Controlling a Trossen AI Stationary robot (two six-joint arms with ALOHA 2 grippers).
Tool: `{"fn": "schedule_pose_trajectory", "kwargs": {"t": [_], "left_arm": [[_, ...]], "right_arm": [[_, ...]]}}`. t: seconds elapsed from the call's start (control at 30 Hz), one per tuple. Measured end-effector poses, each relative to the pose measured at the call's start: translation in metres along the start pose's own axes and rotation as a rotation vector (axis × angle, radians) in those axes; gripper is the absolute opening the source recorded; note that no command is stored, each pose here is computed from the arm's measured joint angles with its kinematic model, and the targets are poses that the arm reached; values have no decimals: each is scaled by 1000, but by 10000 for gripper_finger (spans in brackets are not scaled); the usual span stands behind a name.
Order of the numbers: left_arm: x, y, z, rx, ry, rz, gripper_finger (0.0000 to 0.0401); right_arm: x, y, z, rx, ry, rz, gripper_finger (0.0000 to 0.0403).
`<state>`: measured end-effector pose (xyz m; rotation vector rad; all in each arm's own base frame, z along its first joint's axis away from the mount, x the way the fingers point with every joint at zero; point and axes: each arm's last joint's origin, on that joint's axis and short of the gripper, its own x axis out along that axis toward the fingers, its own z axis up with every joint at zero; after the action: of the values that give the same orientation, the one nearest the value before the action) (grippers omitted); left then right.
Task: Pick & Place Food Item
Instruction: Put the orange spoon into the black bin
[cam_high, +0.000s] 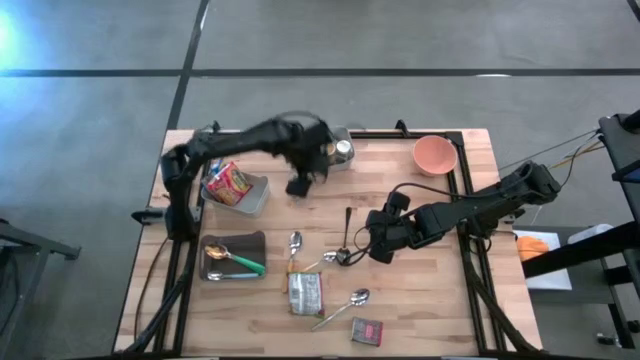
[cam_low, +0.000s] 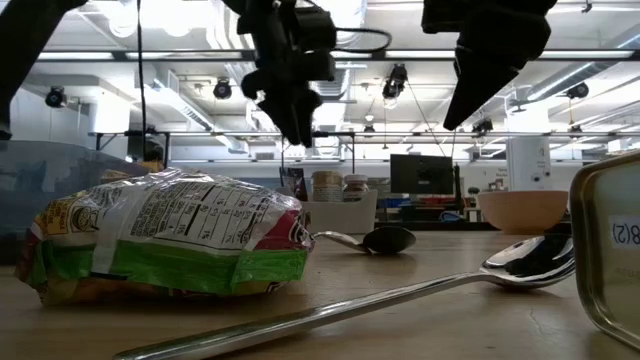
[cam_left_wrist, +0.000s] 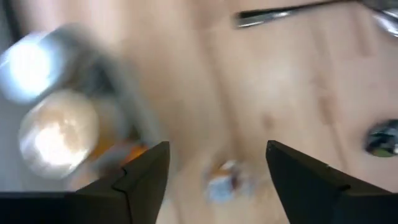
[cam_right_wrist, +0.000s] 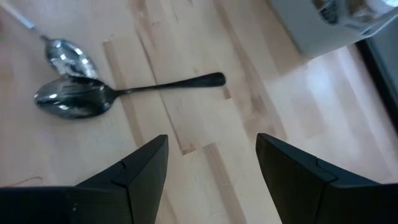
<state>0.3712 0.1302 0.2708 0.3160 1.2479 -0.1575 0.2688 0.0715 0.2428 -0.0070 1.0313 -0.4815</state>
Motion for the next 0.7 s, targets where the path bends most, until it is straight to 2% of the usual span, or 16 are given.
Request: {"fn": "schedule_pose_trajectory", "kwargs": {"t": [0.13,0.23,0.5,0.7], "left_arm": [[25,-39,19,223,-34,-20,235],[39,-59,24,346,-51,-28,220],[65,-80,32,458,-202,-10,206],[76,-91,36,566,-271,34,206]], "right_arm": [[0,2,-1,0,32,52,242],[-2,3,-3,8,50,83,242],[-29,4,-7,43,-16,161,242],[-47,5,-15,45,-106,157,242]]}}
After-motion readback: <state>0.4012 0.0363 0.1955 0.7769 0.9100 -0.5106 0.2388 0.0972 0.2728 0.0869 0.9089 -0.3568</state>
